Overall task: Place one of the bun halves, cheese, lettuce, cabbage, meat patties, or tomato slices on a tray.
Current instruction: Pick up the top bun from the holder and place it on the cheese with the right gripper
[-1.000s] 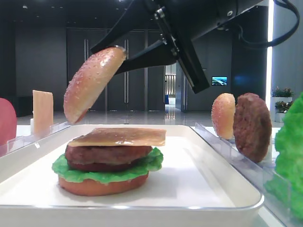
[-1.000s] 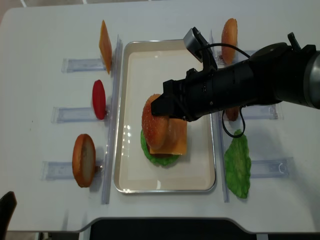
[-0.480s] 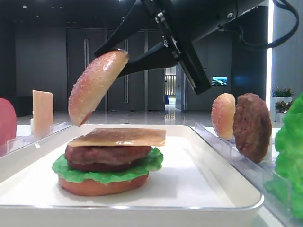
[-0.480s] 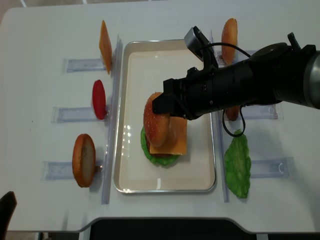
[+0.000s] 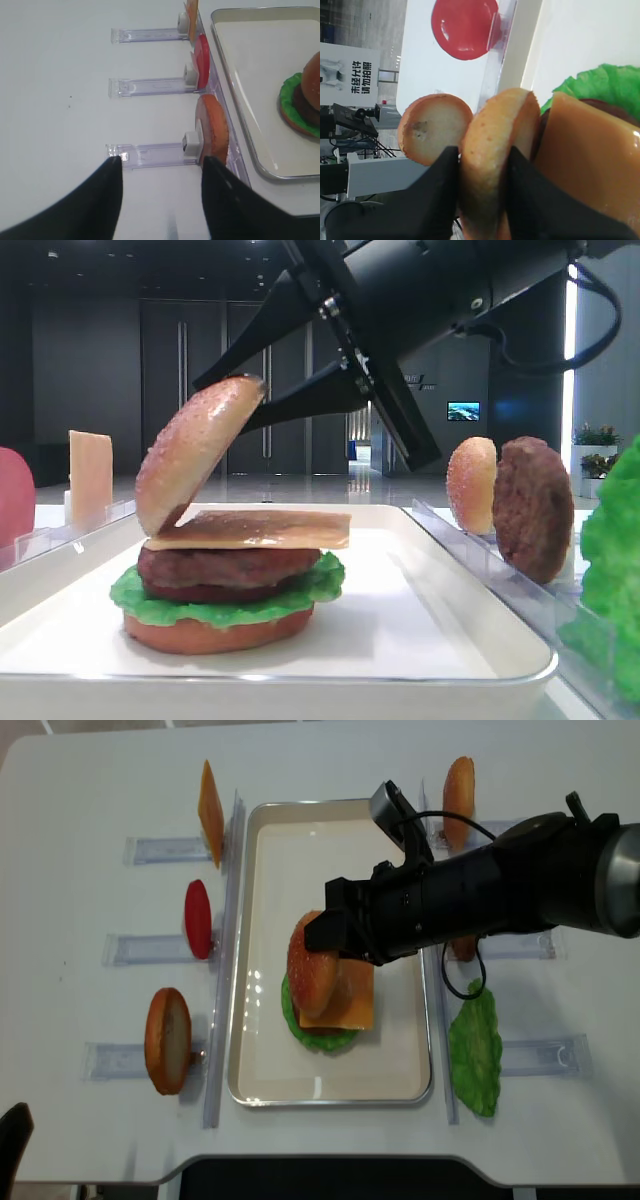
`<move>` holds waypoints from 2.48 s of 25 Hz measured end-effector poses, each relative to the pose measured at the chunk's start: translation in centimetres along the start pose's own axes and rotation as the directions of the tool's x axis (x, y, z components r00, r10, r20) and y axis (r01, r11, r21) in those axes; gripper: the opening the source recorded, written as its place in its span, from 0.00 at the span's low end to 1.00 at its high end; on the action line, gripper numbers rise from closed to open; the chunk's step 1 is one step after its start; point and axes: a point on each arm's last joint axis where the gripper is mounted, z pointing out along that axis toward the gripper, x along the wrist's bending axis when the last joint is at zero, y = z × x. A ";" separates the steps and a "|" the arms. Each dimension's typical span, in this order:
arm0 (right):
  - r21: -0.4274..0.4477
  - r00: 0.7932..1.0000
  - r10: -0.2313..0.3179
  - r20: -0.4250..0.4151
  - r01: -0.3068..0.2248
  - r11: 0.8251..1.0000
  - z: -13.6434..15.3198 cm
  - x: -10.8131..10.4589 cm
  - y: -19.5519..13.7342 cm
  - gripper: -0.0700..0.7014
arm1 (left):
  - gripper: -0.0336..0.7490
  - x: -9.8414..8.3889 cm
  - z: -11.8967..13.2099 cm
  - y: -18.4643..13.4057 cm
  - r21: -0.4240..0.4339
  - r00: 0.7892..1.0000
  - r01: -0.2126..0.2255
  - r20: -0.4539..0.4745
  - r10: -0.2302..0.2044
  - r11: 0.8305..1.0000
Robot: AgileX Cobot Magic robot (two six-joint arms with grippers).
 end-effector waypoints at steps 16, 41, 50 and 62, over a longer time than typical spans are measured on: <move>0.020 0.999 0.044 -0.013 -0.044 0.999 0.7 -0.8 -0.2 0.35 | 0.54 0.0 0.0 0.0 0.000 1.000 0.000 0.000 0.000 1.000; 0.044 0.999 0.035 0.011 -0.036 0.998 0.8 -1.1 -0.4 0.52 | 0.54 0.0 0.0 0.0 0.000 1.000 0.001 0.002 -0.001 1.000; 0.049 0.999 0.041 0.019 -0.042 0.998 0.8 -1.2 -0.4 0.70 | 0.54 0.0 0.0 0.0 0.000 1.000 0.001 0.002 -0.001 1.000; 0.045 0.994 0.008 0.106 -0.013 0.999 0.3 -1.3 -0.4 0.73 | 0.54 0.0 0.0 0.0 0.000 1.000 0.001 0.003 -0.001 1.000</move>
